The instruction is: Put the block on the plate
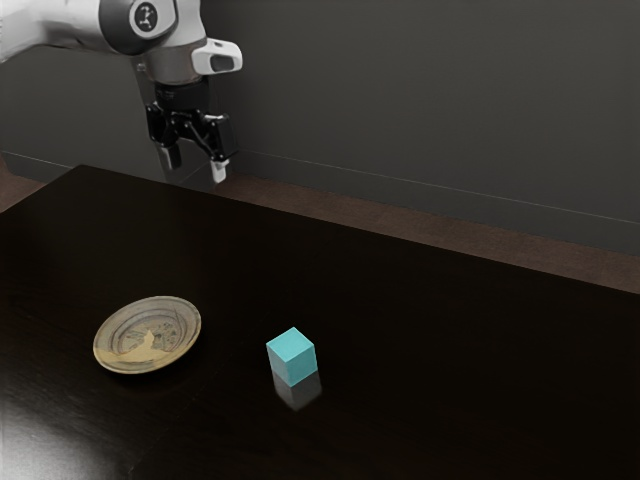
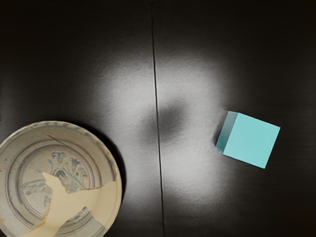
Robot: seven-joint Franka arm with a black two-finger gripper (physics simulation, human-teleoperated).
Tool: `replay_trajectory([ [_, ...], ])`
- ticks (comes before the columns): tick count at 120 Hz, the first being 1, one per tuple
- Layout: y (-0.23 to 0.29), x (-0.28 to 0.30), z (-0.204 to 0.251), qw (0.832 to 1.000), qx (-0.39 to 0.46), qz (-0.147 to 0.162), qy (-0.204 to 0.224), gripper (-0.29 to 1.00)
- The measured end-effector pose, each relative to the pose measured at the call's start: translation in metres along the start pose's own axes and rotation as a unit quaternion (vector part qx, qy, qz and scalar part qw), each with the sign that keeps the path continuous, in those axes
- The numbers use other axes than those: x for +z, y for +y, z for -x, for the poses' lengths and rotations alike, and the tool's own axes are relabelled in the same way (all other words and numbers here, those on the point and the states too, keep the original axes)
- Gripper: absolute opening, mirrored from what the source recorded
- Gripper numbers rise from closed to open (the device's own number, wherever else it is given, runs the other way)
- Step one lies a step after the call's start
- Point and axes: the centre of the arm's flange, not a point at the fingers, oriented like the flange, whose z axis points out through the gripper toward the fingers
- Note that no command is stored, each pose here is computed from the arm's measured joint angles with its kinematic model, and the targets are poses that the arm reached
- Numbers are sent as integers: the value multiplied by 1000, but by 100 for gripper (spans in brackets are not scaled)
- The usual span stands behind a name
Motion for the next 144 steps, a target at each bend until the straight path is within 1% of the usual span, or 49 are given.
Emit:
replay_trajectory([
  [25, 4, 4, -5, 1000, -5, 3, 1, 70],
  [44, 42, 24, -28, 999, 49, 7, -2, 70],
  [52, 59, 40, -41, 997, 79, 10, -5, 70],
  [68, 83, 92, -68, 991, 132, 19, -20, 70],
  [86, 126, 138, -93, 981, 191, 28, -26, 70],
  [100, 136, 173, -105, 976, 214, 34, -33, 70],
  [113, 136, 206, -99, 972, 226, 45, -45, 70],
  [144, 146, 234, -53, 964, 250, 75, -40, 70],
])
